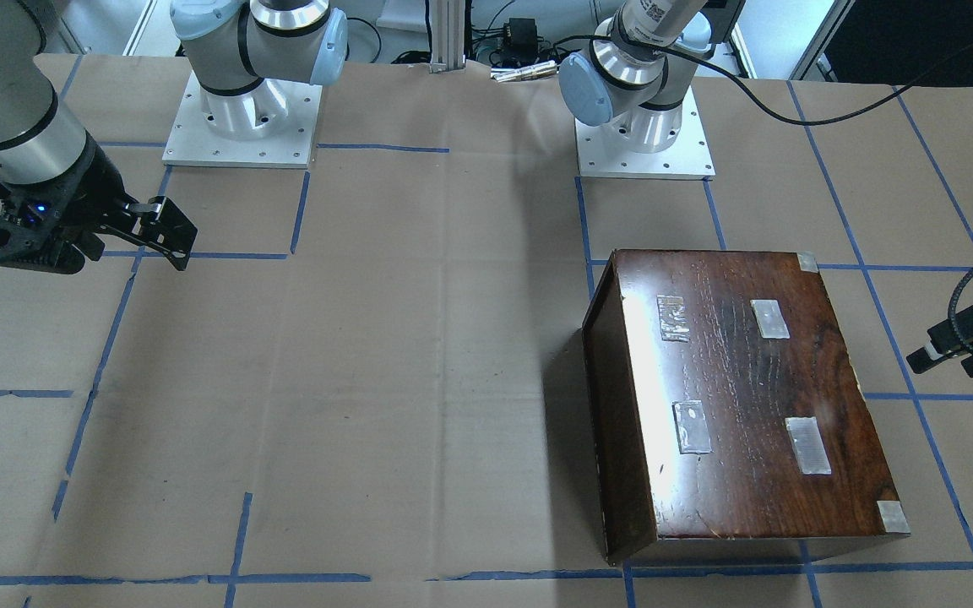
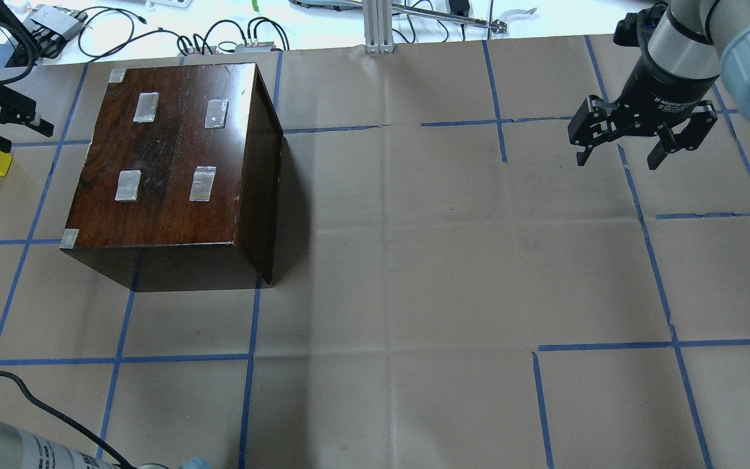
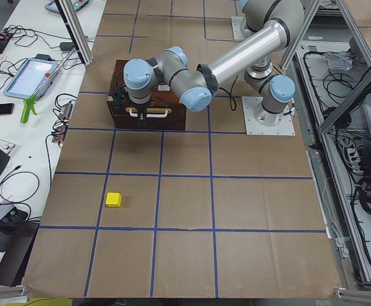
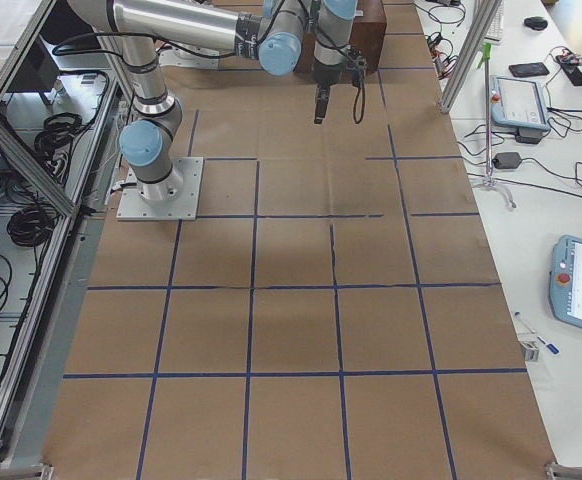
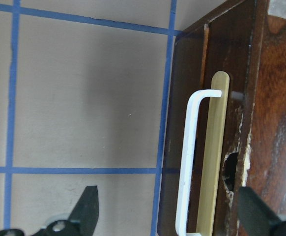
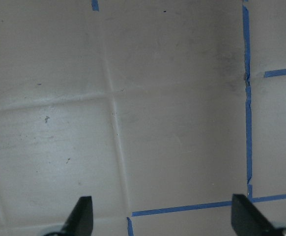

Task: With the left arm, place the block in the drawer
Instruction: 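Lower the left gripper and grasp the white drawer handle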

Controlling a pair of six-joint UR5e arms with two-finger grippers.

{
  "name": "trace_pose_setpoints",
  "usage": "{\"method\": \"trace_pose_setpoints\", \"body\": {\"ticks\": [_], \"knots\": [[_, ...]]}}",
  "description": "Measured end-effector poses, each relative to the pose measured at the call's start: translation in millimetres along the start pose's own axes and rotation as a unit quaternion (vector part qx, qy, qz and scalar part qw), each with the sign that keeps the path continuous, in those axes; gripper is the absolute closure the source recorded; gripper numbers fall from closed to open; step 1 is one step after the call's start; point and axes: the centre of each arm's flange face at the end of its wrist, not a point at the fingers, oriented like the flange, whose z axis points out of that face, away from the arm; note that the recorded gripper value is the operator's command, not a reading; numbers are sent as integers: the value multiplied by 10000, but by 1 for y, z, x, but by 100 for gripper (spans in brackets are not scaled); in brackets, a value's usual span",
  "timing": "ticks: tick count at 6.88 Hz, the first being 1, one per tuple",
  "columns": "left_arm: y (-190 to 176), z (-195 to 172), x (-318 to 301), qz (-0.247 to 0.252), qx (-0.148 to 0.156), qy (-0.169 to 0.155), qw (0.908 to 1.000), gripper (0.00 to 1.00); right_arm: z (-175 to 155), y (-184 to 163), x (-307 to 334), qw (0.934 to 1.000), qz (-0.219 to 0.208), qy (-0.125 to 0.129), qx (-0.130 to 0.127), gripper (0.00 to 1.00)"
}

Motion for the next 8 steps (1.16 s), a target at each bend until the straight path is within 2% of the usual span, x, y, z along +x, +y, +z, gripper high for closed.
{"method": "trace_pose_setpoints", "body": {"ticks": [4,8], "knots": [[-15,52,-1,81,-333,168,9993,2,-1,0,0,10000,-3,0,5,0],[-20,83,-14,115,-547,278,9980,2,0,0,0,10000,-1,0,0,0]]}}
